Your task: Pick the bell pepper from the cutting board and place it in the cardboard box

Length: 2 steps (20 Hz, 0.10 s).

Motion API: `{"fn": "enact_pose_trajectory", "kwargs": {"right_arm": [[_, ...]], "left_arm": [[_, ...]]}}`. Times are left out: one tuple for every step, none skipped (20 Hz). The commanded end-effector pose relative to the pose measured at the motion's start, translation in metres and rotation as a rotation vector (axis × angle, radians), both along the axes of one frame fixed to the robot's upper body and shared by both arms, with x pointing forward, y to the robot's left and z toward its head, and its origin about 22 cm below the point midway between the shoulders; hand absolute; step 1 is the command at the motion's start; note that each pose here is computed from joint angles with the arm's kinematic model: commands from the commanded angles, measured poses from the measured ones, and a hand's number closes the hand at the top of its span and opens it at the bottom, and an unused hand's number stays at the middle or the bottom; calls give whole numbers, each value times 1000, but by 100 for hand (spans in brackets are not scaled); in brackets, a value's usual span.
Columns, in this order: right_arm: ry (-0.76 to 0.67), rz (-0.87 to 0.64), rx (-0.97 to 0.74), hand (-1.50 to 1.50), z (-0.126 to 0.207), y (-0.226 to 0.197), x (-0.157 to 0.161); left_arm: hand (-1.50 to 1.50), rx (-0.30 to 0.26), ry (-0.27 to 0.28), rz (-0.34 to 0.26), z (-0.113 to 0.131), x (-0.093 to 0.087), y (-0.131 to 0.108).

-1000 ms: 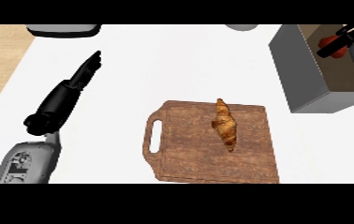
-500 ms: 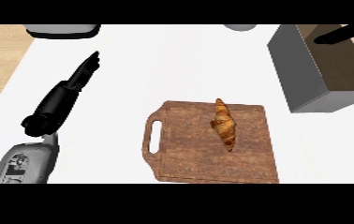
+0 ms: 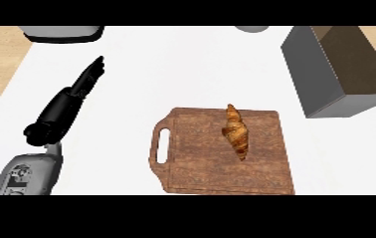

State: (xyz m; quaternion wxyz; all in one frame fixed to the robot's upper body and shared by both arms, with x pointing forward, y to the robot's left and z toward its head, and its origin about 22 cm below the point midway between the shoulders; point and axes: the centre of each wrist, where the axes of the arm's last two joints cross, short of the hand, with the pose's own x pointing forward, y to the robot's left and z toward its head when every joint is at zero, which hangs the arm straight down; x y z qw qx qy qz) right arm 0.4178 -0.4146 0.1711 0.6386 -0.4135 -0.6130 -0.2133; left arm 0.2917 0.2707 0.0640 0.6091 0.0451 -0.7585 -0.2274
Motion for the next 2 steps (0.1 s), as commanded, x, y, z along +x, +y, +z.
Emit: {"fn": "enact_pose_trajectory", "kwargs": {"right_arm": [[-123, -85, 36, -150, -18, -36, -29], [-128, -112, 34, -150, -28, -45, -36]], "left_arm": [[0, 21, 10, 5, -5, -5, -10], [0, 3, -8, -4, 7, -6, -4]]}}
